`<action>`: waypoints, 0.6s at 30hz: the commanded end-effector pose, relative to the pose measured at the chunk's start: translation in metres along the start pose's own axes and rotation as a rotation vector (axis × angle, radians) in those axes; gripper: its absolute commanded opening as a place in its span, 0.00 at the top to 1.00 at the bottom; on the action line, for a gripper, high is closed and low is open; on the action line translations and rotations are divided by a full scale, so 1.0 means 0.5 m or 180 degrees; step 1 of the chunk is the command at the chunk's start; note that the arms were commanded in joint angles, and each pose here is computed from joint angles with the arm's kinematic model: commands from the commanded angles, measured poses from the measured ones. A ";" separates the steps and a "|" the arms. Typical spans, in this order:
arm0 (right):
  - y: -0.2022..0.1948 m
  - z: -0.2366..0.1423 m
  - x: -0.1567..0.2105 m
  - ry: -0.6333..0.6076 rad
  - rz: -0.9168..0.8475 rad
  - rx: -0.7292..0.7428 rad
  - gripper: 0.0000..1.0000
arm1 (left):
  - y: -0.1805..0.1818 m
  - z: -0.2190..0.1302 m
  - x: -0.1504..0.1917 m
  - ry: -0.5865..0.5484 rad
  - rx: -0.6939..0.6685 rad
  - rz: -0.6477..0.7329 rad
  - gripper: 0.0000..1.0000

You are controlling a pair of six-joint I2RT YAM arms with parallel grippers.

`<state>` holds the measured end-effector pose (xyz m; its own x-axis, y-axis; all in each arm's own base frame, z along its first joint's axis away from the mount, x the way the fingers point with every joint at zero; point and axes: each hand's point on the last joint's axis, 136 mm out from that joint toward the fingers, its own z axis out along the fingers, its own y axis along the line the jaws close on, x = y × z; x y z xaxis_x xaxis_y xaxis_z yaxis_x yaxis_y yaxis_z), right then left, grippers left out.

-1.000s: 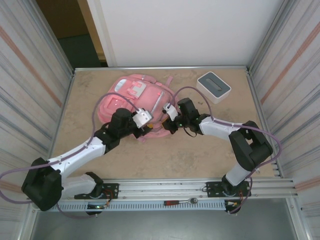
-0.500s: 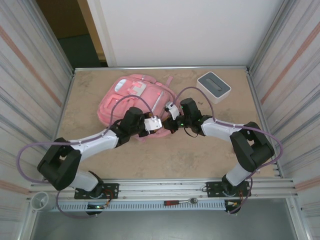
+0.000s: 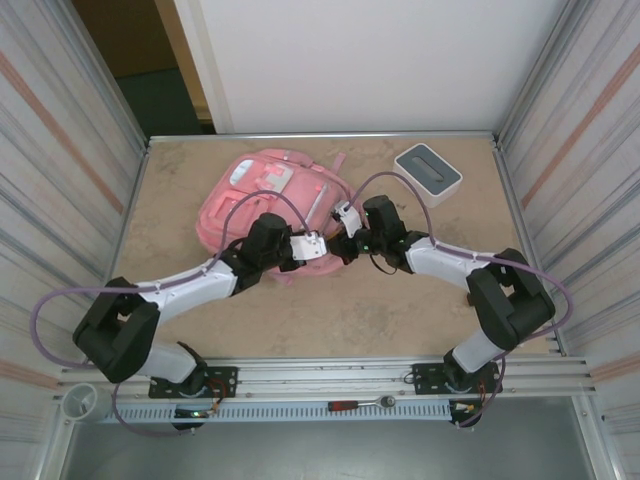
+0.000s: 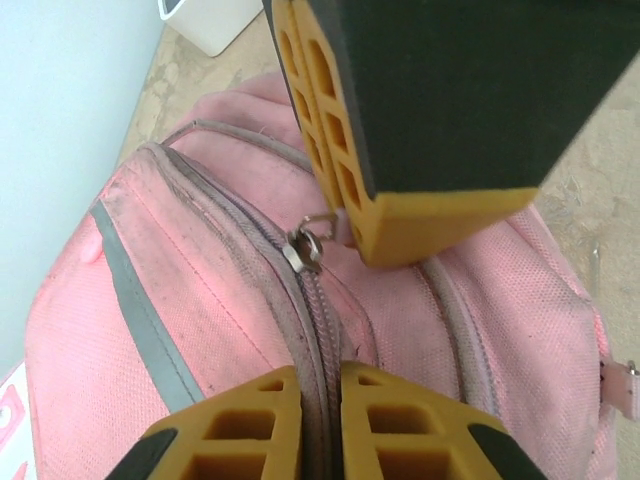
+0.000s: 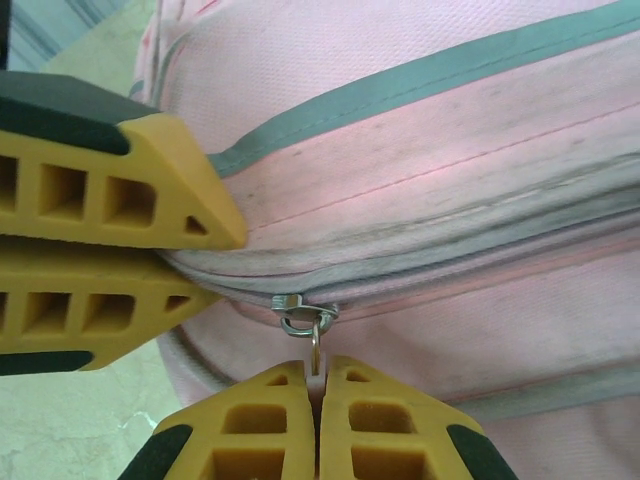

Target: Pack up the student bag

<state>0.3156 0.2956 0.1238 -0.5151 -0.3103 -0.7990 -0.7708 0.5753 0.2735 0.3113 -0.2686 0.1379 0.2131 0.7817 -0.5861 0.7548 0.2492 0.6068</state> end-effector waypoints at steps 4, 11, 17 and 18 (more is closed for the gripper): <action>-0.108 -0.044 0.006 0.0123 0.0266 0.0821 1.00 | 0.012 -0.057 0.018 0.0050 -0.0191 -0.0066 0.96; -0.094 -0.029 -0.016 0.0113 0.0313 0.0744 1.00 | 0.030 -0.102 0.087 0.0190 -0.0375 -0.0423 0.91; -0.038 -0.016 -0.034 0.0002 0.0304 0.0461 1.00 | 0.028 -0.138 0.041 -0.0171 -0.0286 -0.0676 0.63; -0.029 -0.016 -0.037 -0.0019 0.0301 0.0430 1.00 | 0.026 -0.142 0.025 -0.0253 -0.0251 -0.0730 0.58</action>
<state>0.3297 0.2902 0.1333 -0.5588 -0.2862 -0.7784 -0.7014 0.6638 0.2594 0.2836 -0.2146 0.1610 0.1306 0.7103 -0.6916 0.7353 0.3985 0.5482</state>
